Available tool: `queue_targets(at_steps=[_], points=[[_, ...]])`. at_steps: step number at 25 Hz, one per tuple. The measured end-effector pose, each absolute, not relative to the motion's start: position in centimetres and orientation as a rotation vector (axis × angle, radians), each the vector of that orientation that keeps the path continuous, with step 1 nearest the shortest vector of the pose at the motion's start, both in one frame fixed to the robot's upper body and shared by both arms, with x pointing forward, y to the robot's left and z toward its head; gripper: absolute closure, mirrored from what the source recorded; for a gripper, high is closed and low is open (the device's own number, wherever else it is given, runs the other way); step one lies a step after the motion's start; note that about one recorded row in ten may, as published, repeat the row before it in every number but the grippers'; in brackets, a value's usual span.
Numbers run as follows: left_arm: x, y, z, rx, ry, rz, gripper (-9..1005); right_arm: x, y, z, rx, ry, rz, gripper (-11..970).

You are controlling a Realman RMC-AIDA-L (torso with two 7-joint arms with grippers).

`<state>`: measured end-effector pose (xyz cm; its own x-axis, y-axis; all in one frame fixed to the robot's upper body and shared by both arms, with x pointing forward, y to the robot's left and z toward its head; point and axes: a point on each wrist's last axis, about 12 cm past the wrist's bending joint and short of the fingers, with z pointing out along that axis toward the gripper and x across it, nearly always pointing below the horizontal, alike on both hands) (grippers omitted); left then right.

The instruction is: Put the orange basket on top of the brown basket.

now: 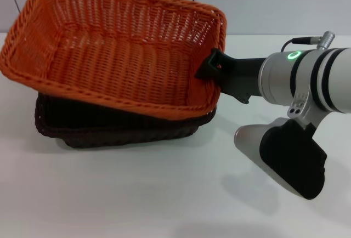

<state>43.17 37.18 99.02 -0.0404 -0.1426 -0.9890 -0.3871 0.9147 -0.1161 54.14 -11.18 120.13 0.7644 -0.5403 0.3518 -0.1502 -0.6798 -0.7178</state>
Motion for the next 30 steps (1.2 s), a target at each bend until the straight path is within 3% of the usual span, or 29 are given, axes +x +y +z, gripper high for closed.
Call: queue_targets(at_steps=[21,30], points=[[43.3,36.9,98.9,-0.391,1.634,0.192,223,54.4,-12.0,119.6,-2.230,0.596,-0.726,769],[43.6,36.6,99.0,-0.375,1.633,0.176,223,52.4,-13.2,120.0,-2.165,0.643,-0.724,404]])
